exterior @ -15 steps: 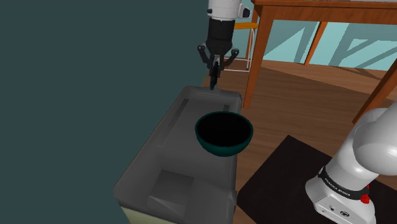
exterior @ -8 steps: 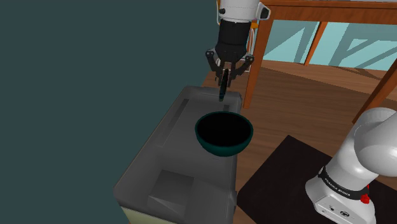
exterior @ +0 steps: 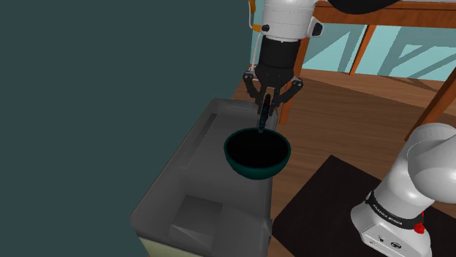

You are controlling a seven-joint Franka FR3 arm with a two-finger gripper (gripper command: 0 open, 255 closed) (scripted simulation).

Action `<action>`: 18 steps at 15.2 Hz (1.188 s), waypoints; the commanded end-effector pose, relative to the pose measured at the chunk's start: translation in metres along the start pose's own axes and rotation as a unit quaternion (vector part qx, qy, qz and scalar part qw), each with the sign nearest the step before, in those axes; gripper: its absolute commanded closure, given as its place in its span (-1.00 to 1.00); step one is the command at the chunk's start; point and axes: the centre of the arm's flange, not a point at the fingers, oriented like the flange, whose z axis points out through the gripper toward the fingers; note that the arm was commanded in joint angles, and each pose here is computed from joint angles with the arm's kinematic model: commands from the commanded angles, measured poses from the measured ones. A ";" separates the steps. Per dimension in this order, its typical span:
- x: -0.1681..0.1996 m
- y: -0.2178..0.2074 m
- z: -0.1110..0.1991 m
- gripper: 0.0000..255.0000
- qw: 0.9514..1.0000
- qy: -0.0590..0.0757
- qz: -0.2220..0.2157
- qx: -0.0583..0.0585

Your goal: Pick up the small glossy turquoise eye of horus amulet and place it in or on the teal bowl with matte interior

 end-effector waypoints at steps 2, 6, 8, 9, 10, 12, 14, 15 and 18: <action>-0.001 0.000 0.016 1.00 1.000 0.000 0.000 0.000; -0.001 0.002 0.037 1.00 1.000 0.000 0.000 0.000; -0.001 0.002 0.047 1.00 1.000 0.000 0.000 0.000; -0.001 0.002 0.053 1.00 1.000 0.000 0.000 0.000; -0.001 0.003 0.058 1.00 1.000 0.000 0.000 0.000; -0.001 0.003 0.067 1.00 1.000 0.000 0.000 0.000; -0.001 0.003 0.067 1.00 1.000 0.000 0.000 0.000; -0.001 0.003 0.067 1.00 1.000 0.000 0.000 0.000; -0.001 0.003 0.067 1.00 1.000 0.000 0.000 0.000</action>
